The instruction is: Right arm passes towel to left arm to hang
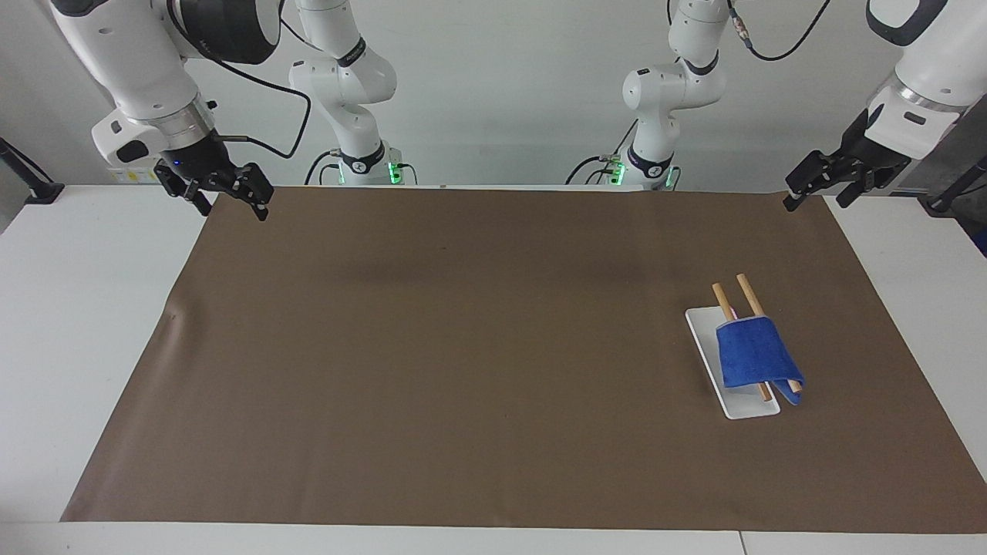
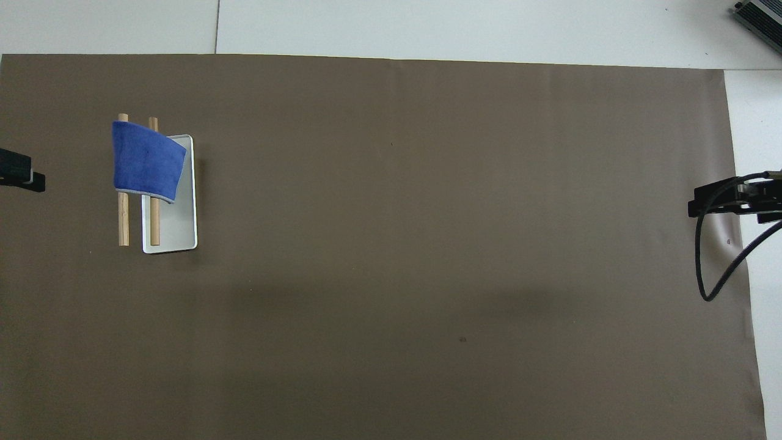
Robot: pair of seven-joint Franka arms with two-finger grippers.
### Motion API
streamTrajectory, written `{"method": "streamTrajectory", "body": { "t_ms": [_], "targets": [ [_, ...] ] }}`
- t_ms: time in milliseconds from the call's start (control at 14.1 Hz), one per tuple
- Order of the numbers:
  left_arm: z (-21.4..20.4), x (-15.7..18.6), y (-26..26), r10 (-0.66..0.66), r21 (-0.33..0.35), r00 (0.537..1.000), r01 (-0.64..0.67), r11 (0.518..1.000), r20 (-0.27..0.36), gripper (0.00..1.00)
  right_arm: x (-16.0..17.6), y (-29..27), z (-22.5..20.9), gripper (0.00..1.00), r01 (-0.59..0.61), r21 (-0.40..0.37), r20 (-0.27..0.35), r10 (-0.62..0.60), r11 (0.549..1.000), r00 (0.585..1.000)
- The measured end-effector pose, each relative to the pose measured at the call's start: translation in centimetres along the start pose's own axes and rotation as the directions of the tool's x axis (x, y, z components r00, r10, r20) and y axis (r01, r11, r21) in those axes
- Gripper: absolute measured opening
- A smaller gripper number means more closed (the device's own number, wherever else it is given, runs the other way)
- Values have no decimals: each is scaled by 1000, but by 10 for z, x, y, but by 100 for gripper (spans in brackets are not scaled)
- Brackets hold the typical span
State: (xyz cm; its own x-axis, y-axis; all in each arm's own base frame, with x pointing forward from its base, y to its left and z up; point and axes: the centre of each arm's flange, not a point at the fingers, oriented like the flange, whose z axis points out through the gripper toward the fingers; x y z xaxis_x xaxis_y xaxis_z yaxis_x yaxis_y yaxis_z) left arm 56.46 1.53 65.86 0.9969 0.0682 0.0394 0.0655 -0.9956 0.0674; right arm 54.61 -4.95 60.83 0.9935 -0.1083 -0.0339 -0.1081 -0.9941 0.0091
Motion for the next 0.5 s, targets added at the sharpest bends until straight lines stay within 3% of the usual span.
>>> {"method": "streamTrajectory", "body": {
  "t_ms": [212, 354, 495],
  "targets": [
    [0, 3, -8, -2, 33, 1000, 3, 999, -26, 97, -1, 1, -1, 100, -1, 1, -1, 1, 1000, 1000],
    [2, 4, -14, 5, 82, 1000, -3, 997, -23, 88, -1, 0, -1, 100, -1, 1, -1, 1, 1000, 1000],
    [3, 4, -16, 28, 98, 999, -26, 995, -19, 88, -1, 0, -1, 100, 0, 1, -1, 0, 1000, 1000]
  ]
}}
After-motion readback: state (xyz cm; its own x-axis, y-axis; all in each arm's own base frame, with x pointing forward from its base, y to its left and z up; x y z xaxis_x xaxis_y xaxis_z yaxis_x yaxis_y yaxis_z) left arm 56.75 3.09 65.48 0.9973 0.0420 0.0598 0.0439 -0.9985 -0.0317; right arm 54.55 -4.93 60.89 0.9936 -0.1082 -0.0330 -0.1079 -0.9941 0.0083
